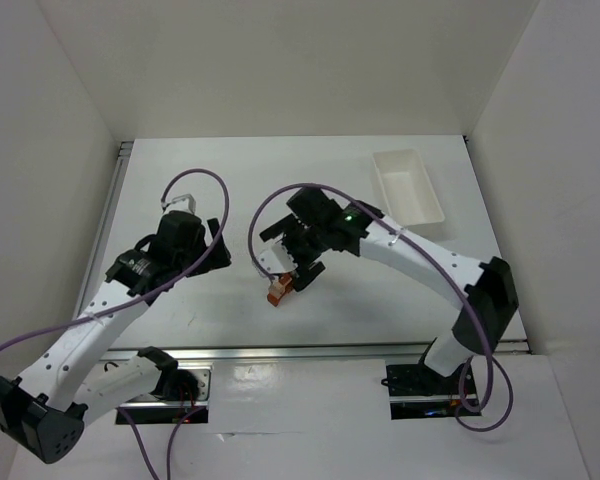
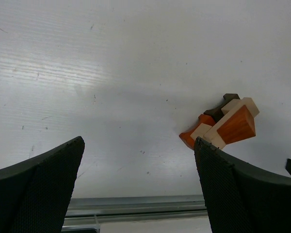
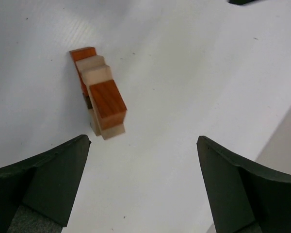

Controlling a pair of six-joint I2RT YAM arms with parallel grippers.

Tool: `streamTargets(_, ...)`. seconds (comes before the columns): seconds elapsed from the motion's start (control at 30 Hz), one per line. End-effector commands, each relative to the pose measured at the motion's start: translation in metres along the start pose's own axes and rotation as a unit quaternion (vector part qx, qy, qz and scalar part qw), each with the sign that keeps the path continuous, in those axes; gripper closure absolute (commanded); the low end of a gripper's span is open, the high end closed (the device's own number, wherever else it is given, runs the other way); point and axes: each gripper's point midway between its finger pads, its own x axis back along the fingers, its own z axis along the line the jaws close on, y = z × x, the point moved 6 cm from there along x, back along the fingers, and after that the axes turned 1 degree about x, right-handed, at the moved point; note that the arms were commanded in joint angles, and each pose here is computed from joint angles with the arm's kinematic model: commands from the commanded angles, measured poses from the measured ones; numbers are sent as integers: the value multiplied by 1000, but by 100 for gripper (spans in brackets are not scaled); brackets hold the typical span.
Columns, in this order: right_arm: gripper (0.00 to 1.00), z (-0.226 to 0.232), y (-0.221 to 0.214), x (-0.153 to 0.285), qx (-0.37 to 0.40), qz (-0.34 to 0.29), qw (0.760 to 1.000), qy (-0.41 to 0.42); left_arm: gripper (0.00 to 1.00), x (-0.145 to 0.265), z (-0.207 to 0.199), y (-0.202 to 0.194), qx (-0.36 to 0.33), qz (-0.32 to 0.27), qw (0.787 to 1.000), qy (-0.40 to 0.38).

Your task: Build the wood block tower

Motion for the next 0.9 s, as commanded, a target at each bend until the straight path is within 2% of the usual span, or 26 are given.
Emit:
streamTargets(0.0, 0, -21, 10, 53, -23, -46, 994, -93, 1, 19, -7, 23, 30, -53, 998, -12)
streamTargets(0.03, 0, -27, -6, 72, -83, -46, 987, -131, 1, 22, -7, 26, 35, -56, 998, -9)
streamTargets(0.1, 0, -40, -29, 82, -146, -45, 966, -208, 1, 24, -9, 34, 37, -69, 997, -3)
streamTargets(0.13, 0, -42, -46, 97, -240, -51, 934, -259, 1, 20, -10, 35, 34, -63, 997, 8)
streamTargets(0.17, 0, -48, -63, 100, -276, -54, 905, -319, 1, 18, -10, 40, 34, -70, 997, 18)
streamTargets(0.2, 0, -45, -73, 103, -318, -61, 881, -345, 1, 20, -13, 48, 35, -76, 996, 24)
streamTargets(0.23, 0, -39, -85, 114, -397, -82, 832, -379, 1, 18, -14, 51, 37, -75, 996, 34)
streamTargets(0.27, 0, -35, -92, 115, -430, -88, 806, -398, 1, 10, -17, 53, 40, -71, 996, 47)
streamTargets(0.3, 0, -27, -105, 111, -469, -71, 770, -427, 1, 11, -19, 62, 49, -83, 994, 55)
streamTargets(0.33, 0, -21, -108, 106, -527, -80, 728, -431, 1, 8, -21, 63, 48, -81, 994, 56)
streamTargets(0.37, 0, -19, -114, 109, -555, -77, 698, -446, 1, 6, -24, 68, 50, -90, 993, 58)
streamTargets(0.4, 0, -9, -126, 108, -598, -48, 667, -442, 1, 1, -27, 70, 49, -87, 993, 59)
streamTargets(0.43, 0, -3, -130, 105, -658, -51, 608, -441, 1, 0, -31, 74, 44, -91, 994, 51)
streamTargets(0.47, 0, 8, -144, 101, -695, -30, 568, -439, 1, -3, -34, 80, 52, -98, 993, 42)
streamTargets(0.53, 0, 31, -149, 89, -747, 0, 524, -408, 1, -3, -41, 87, 50, -103, 993, 26)
streamTargets(0.57, 0, 38, -146, 85, -767, -4, 500, -401, 1, -6, -42, 86, 48, -100, 993, 29)
streamTargets(0.63, 0, 57, -143, 72, -782, -9, 494, -380, 1, -6, -42, 88, 50, -106, 993, 30)
streamTargets(0.67, 0, 60, -139, 76, -786, -24, 476, -393, 1, -10, -39, 84, 46, -99, 993, 42)
streamTargets(0.7, 0, 61, -141, 77, -781, -27, 473, -407, 1, -10, -37, 83, 49, -99, 993, 48)
streamTargets(0.8, 0, 74, -149, 88, -780, 9, 424, -461, 1, -12, -28, 73, 48, -87, 993, 65)
streamTargets(0.87, 0, 75, -149, 94, -772, 19, 430, -468, 1, -14, -23, 65, 45, -80, 993, 70)
